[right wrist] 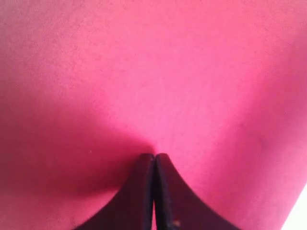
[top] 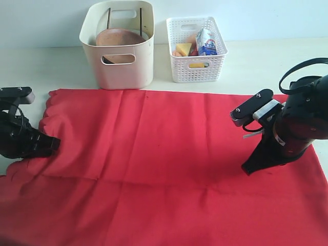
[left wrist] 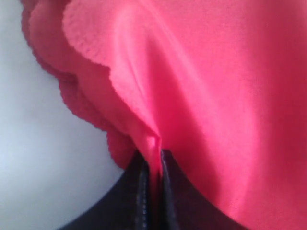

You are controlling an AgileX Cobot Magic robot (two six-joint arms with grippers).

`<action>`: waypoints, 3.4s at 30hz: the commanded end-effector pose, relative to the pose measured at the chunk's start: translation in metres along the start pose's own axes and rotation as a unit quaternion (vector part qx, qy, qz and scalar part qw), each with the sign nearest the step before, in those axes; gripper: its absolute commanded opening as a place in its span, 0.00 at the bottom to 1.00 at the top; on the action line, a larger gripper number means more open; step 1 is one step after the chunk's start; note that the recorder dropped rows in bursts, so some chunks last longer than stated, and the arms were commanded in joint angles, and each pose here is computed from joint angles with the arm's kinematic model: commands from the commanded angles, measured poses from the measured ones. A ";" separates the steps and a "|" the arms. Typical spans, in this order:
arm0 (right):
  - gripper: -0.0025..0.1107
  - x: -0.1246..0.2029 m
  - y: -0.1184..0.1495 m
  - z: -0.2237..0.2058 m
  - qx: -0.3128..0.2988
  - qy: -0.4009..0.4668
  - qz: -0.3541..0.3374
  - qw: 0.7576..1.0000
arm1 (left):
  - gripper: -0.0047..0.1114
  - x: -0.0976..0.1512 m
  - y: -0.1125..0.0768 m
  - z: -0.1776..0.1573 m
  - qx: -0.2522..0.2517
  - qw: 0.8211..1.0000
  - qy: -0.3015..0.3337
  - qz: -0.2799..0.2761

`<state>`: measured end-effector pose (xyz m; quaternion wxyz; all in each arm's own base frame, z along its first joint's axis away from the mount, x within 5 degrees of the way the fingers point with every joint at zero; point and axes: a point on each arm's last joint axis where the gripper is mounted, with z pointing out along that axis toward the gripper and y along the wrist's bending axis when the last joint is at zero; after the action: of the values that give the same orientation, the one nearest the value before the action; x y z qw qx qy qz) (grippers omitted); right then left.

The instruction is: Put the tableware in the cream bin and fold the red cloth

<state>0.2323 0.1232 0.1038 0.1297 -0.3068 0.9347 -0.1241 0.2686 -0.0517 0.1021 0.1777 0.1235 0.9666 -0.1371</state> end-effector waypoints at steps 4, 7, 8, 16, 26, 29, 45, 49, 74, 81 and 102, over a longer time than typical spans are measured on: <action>0.02 0.006 0.009 0.008 -0.039 0.010 0.039 0.998 | 0.04 -0.016 -0.050 -0.082 0.077 0.989 -0.104 0.073; 0.02 0.000 0.017 0.006 -0.083 -0.022 0.044 0.995 | 0.04 -0.016 -0.081 -0.099 0.094 0.981 -0.120 0.116; 0.02 -0.003 0.022 0.005 -0.105 -0.033 0.048 0.993 | 0.04 -0.016 -0.097 -0.099 0.101 0.980 -0.117 0.129; 0.02 -0.010 0.033 0.000 -0.148 -0.011 0.028 0.988 | 0.04 -0.018 -0.221 -0.075 0.172 0.946 -0.113 0.251; 0.02 -0.008 0.006 -0.034 -0.061 -0.033 0.024 0.997 | 0.04 -0.024 -0.287 -0.032 0.182 0.931 -0.055 0.312; 0.02 -0.006 -0.015 -0.049 0.022 -0.046 0.061 0.997 | 0.04 -0.024 -0.295 -0.030 0.150 0.931 -0.038 0.332; 0.02 0.037 -0.035 -0.058 0.127 -0.066 0.172 0.975 | 0.04 -0.002 -0.361 0.007 0.105 0.905 -0.021 0.411; 0.02 0.046 -0.034 -0.053 0.133 -0.062 0.190 0.971 | 0.04 -0.003 -0.377 0.019 0.094 0.897 -0.001 0.431; 0.02 0.051 -0.035 -0.010 0.189 0.007 0.206 0.960 | 0.04 -0.025 -0.398 -0.018 0.089 0.891 -0.010 0.445; 0.02 0.052 -0.057 -0.041 0.222 -0.049 0.263 0.938 | 0.04 -0.028 -0.399 -0.019 0.086 0.887 -0.020 0.453; 0.02 0.109 -0.089 -0.209 0.049 -0.480 0.442 0.756 | 0.04 -0.043 -0.422 -0.020 0.133 0.882 -0.111 0.439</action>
<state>0.1377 0.0220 0.2989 0.5887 0.1358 0.7959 0.0375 0.1819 -0.4359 0.2195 0.2768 0.5462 0.7743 -0.1596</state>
